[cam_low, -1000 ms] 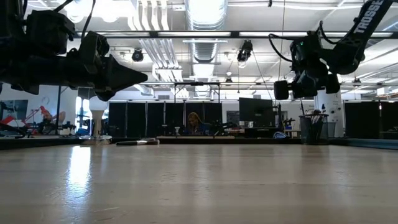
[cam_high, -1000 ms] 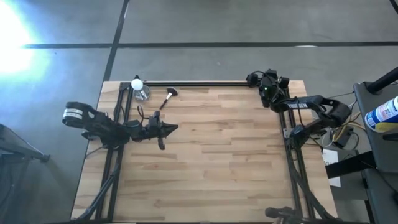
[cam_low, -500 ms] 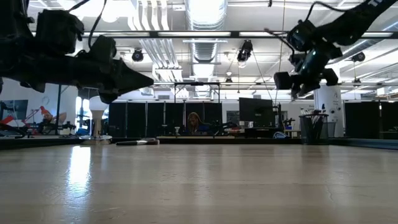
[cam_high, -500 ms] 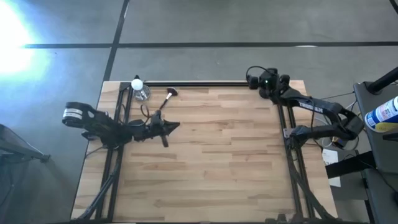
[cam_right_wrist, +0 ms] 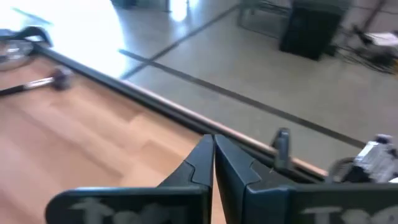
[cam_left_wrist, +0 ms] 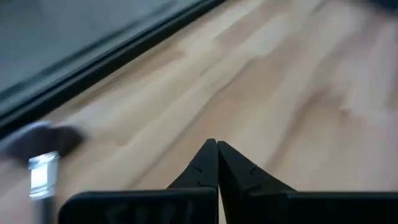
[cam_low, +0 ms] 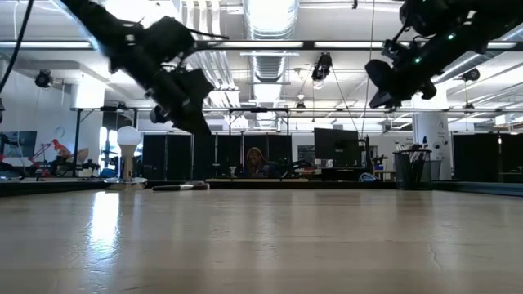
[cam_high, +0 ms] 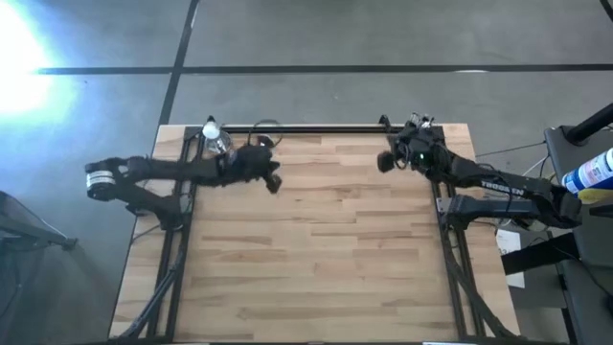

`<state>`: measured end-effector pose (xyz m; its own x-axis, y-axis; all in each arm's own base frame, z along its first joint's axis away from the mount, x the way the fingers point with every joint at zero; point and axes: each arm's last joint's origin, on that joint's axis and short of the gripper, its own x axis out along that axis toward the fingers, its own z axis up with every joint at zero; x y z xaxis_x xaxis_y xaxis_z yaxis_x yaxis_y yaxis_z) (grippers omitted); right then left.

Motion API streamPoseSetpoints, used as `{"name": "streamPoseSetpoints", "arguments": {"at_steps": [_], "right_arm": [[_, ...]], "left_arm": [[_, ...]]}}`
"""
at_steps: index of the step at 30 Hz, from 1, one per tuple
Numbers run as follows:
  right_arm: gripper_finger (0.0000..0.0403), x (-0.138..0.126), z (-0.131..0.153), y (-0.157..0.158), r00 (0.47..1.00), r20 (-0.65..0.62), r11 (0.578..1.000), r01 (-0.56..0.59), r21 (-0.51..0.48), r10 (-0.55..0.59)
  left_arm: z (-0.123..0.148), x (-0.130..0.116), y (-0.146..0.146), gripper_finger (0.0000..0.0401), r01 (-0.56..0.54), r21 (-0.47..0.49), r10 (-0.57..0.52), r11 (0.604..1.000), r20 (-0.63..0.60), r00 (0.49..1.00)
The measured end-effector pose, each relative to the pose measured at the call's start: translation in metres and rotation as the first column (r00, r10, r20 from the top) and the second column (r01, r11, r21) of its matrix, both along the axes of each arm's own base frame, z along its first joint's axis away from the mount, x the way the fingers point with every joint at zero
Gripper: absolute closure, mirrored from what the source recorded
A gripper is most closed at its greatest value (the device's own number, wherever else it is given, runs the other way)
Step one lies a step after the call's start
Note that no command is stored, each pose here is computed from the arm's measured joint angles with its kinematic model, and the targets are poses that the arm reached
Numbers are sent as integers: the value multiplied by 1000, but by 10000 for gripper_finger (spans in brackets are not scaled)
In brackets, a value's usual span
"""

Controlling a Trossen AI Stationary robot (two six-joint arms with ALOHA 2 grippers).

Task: Put items in baskets/containers
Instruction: Put the highlighter brush into the mesh organizer

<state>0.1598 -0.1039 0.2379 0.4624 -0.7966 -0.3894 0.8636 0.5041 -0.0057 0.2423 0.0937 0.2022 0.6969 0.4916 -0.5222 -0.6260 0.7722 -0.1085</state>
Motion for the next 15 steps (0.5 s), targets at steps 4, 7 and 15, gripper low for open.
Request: {"name": "streamPoseSetpoints", "arguments": {"at_steps": [4, 7, 15], "right_arm": [[394, 2, -5, 19, 995, 22, 996, -93, -16, 94], [394, 3, -9, 28, 989, 34, 989, -143, -26, 144], [394, 7, -14, 36, 981, 27, 981, -191, -24, 192]], "left_arm": [[15, 4, 35, 400, -111, -69, 95, 991, -201, 975], [16, 8, 58, 385, -180, -104, 142, 978, -300, 943], [-9, 17, 112, 298, -229, -198, 135, 953, -401, 906]]}}
